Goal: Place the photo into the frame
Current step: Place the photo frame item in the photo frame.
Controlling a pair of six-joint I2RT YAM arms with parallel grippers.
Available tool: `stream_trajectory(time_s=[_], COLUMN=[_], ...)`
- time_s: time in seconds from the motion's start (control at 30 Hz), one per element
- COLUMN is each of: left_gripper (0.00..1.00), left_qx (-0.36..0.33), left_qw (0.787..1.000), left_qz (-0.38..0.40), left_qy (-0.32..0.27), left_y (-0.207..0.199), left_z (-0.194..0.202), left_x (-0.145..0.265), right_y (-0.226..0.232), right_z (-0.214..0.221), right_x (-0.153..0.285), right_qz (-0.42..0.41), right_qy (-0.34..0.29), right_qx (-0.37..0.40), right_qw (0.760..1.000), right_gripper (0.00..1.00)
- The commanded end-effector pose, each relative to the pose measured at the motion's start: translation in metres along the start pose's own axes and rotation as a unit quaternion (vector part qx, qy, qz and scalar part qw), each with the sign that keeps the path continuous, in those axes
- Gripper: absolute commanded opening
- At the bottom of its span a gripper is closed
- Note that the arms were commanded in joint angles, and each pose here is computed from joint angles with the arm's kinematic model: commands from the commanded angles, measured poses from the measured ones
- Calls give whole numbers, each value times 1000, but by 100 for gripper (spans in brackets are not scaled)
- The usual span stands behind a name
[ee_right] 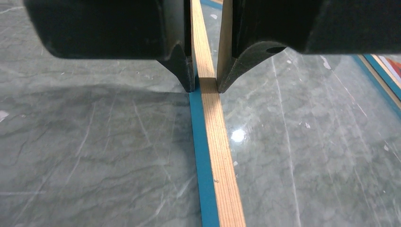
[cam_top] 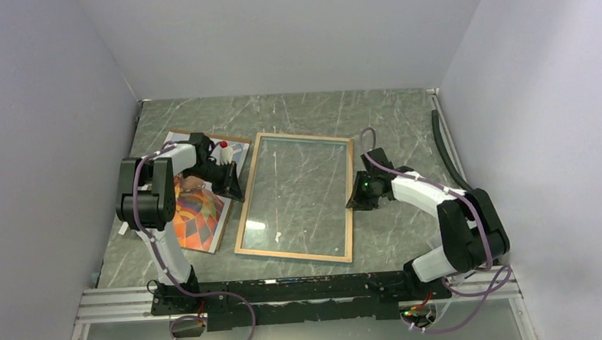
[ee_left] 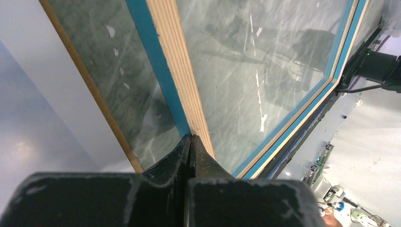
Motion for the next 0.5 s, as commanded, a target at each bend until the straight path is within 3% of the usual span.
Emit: stream_trajectory(time_s=[0.0,0.27,0.47], left_gripper=[5,5,7], left_qx=[-30,-39,-50], left_qw=[999,999,998], left_qz=[-1,3,1], left_qy=[-17,-21,-32], left_y=[-6,-16,-30], left_z=[-23,-41,-45], left_x=[-13,-23,-2], right_y=[-1,-13,-15], right_z=[-33,-61,-77], right_x=[-1,8,24], right_qz=[-4,22,55], right_qy=[-46,-70,-93], right_qx=[-5,-13,-10], right_qw=[999,997,994], right_gripper=[19,22,44])
Point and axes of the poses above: each gripper's point midway between its finger pads, its own x axis back along the fingers, its own y axis along the line the jaws close on, z = x × y, the point moved 9 cm from there along x, back along the fingers, and after that the axes turned 15 degrees about x, right-handed, at the moved point
